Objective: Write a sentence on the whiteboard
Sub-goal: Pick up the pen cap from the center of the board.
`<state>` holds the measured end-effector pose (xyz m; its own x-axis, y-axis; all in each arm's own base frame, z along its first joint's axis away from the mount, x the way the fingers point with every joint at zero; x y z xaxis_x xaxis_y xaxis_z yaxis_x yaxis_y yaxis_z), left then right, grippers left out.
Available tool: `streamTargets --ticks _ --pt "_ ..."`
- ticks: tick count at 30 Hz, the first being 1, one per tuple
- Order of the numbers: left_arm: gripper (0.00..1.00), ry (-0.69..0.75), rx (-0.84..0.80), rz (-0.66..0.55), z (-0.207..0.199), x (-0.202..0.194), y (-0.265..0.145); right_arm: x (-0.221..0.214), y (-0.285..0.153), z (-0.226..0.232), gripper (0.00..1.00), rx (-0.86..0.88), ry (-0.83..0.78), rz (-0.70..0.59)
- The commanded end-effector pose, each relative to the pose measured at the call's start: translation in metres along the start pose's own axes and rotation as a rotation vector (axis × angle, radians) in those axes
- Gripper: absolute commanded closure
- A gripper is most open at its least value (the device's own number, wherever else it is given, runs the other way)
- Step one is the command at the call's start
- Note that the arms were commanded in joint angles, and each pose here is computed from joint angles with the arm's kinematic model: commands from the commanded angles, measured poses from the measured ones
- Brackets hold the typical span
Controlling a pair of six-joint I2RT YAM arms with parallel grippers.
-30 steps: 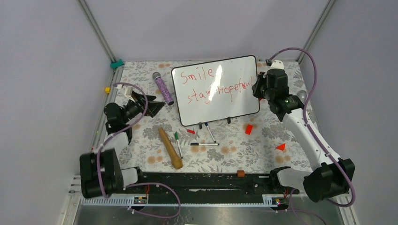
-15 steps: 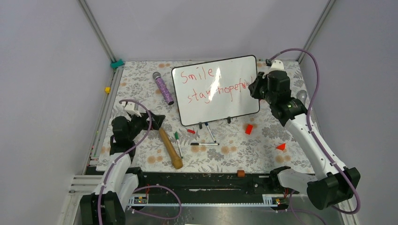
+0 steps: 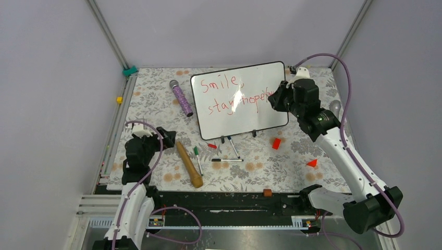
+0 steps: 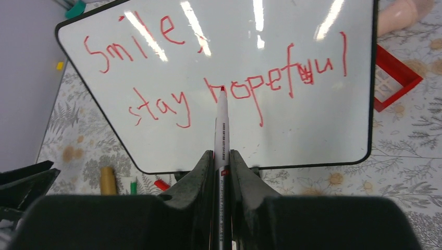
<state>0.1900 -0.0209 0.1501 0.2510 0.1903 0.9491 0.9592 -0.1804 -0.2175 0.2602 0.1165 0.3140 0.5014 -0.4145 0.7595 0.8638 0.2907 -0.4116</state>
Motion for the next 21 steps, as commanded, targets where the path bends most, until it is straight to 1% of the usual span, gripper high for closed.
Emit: streamTargets --ticks 1,3,4,7,11,13,15,17,18,21 --pt "0.01 -0.047 0.101 -0.029 -0.001 0.018 -0.007 0.004 -0.007 0.024 1.0 0.077 0.0 0.017" --pt "0.01 -0.133 0.281 -0.003 0.01 0.013 -0.015 0.0 -0.008 0.026 1.0 0.084 -0.011 0.028" --pt "0.01 -0.154 0.33 -0.018 0.013 0.013 -0.018 -0.001 -0.009 0.026 1.0 0.086 -0.016 0.03" --pt "0.01 -0.172 0.341 -0.08 0.012 0.015 -0.024 -0.004 -0.012 0.027 1.0 0.093 -0.027 0.028" --pt "0.01 -0.246 0.363 -0.103 0.01 0.021 -0.023 -0.005 -0.014 0.029 1.0 0.097 -0.027 0.022" --pt "0.01 -0.334 0.399 -0.071 0.008 0.025 -0.022 -0.005 -0.014 0.029 1.0 0.078 -0.033 0.007" --pt "0.01 -0.467 0.416 -0.009 0.004 0.024 -0.018 -0.005 -0.016 0.028 1.0 0.051 -0.038 -0.011" --pt "0.02 -0.507 0.309 0.04 -0.004 0.024 -0.008 -0.006 -0.017 0.026 1.0 0.024 -0.042 -0.019" --pt "0.08 -0.523 0.245 0.06 -0.009 0.023 -0.003 -0.006 -0.018 0.025 1.0 0.017 -0.045 -0.019" --pt "0.22 -0.631 0.18 0.146 -0.018 0.015 0.005 -0.009 -0.02 0.024 1.0 0.015 -0.051 -0.005"
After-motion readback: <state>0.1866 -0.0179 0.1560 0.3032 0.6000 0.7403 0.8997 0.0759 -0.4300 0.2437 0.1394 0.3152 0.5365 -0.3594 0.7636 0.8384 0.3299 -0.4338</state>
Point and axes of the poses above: each gripper's point midway between its finger pads, its own y axis out along the fingers, its own z axis along the line the jaws close on, x = y × z, the point moved 9 cm from there along -y, back along the fingers, and after that the axes turned 11 degrees about y, right-handed, at the moved point
